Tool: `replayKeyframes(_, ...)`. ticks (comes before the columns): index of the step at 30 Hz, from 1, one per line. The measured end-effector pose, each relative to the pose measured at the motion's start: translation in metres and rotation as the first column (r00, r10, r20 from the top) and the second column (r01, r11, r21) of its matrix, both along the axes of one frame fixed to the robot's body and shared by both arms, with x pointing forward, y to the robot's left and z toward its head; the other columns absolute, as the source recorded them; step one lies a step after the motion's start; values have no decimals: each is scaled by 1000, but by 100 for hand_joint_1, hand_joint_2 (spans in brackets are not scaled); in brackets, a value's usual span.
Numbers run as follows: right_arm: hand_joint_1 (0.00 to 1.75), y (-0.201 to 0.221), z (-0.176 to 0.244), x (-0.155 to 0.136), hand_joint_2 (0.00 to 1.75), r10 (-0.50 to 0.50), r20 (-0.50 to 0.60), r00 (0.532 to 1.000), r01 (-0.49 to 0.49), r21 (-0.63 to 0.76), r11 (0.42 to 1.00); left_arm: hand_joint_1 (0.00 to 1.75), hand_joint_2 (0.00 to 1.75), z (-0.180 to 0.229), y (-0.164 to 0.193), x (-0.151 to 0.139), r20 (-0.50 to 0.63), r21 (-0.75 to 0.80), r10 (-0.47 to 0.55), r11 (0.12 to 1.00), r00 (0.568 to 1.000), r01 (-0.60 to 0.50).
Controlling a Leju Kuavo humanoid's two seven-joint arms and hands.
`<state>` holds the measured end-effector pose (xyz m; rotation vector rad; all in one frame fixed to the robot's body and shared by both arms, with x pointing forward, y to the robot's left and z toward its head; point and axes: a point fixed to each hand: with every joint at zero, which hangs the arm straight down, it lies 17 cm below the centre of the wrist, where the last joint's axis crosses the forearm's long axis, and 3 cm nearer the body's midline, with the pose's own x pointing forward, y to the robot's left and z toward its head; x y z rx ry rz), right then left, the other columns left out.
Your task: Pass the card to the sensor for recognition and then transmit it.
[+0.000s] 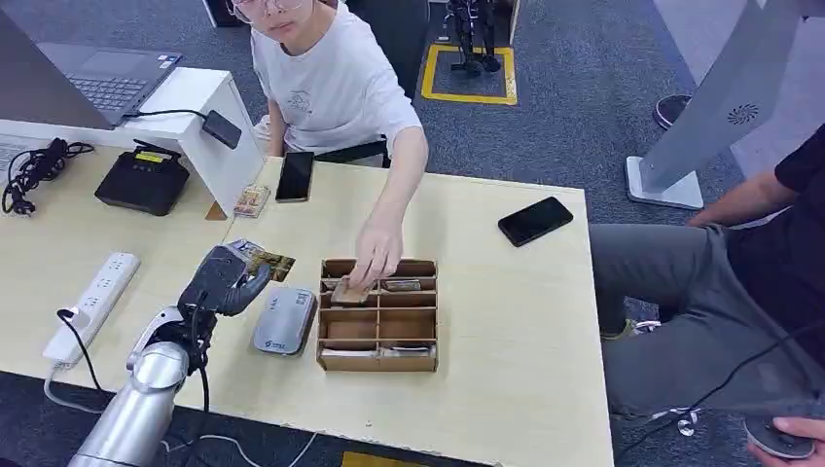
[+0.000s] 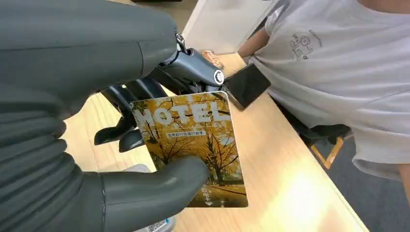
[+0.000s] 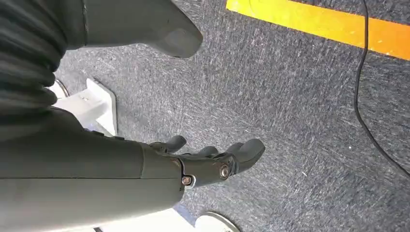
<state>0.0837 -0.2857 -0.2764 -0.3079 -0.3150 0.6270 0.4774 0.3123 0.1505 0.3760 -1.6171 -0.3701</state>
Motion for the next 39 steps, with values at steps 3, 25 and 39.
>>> replayKeyframes(3,0,0,0,0,175,0,-1,1000,0,0,1000,175,175,-6,2,0,-17,-1,9,1000,1000,-9)
replayKeyframes(25,0,0,0,-1,175,-1,-6,1000,1,-1,1000,175,175,-65,32,-12,-116,30,131,991,984,-129)
replayKeyframes(39,0,0,0,-2,175,-1,-8,1000,1,-1,1000,175,175,-92,23,-27,-170,27,124,992,978,-121)
